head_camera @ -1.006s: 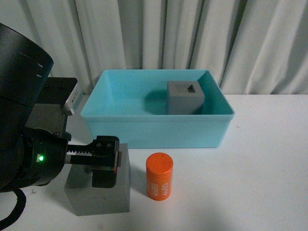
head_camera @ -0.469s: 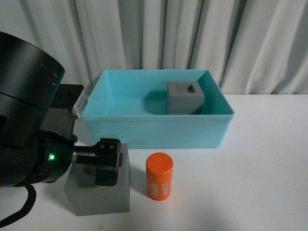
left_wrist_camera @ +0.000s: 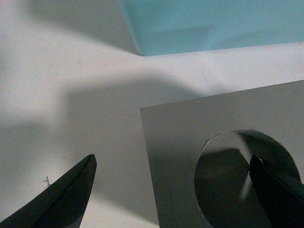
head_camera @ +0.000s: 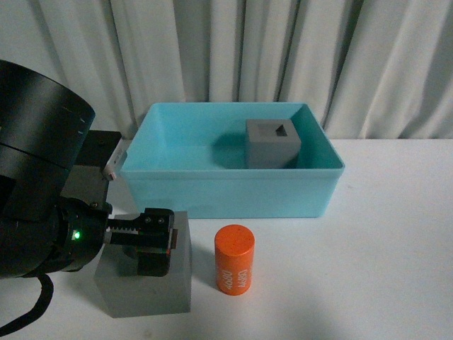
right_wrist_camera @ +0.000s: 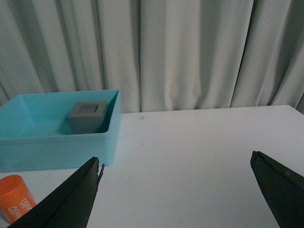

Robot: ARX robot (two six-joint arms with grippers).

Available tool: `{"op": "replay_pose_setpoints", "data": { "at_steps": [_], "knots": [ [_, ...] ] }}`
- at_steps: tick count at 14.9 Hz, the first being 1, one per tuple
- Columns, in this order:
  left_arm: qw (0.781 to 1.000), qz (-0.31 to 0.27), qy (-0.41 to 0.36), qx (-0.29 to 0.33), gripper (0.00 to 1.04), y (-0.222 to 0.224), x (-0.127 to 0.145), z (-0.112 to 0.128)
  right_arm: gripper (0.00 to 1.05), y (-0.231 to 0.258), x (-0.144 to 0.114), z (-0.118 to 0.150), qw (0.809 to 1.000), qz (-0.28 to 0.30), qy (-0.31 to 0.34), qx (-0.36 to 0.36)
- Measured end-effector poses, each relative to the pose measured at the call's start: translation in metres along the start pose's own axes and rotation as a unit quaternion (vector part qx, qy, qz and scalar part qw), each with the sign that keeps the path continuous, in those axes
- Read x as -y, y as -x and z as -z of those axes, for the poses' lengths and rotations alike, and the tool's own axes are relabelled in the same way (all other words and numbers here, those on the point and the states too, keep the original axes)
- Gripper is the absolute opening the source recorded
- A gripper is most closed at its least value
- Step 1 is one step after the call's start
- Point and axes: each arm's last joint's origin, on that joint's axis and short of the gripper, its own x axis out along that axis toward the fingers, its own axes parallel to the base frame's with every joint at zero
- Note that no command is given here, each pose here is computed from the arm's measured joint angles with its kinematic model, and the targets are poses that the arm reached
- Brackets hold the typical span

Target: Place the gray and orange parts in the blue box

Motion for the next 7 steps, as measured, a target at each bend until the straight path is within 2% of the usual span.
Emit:
{"op": "replay_pose_setpoints", "data": {
  "at_steps": [5, 6, 7],
  "knots": [
    [1.0, 0.002, 0.006, -0.003, 0.98, -0.0016, -0.0041, 0.001, 0.98, 0.0, 0.0, 0.0, 1.0, 0.0, 0.0, 0.0],
    [1.0, 0.006, 0.006, -0.003, 0.92, -0.0016, -0.0042, 0.0012, 0.98, 0.0, 0.0, 0.0, 1.0, 0.0, 0.0, 0.0],
    [1.0, 0.011, 0.01, -0.005, 0.62, -0.0016, -0.0041, 0.0022, 0.98, 0.0, 0.0, 0.0, 1.0, 0.0, 0.0, 0.0]
  ]
}}
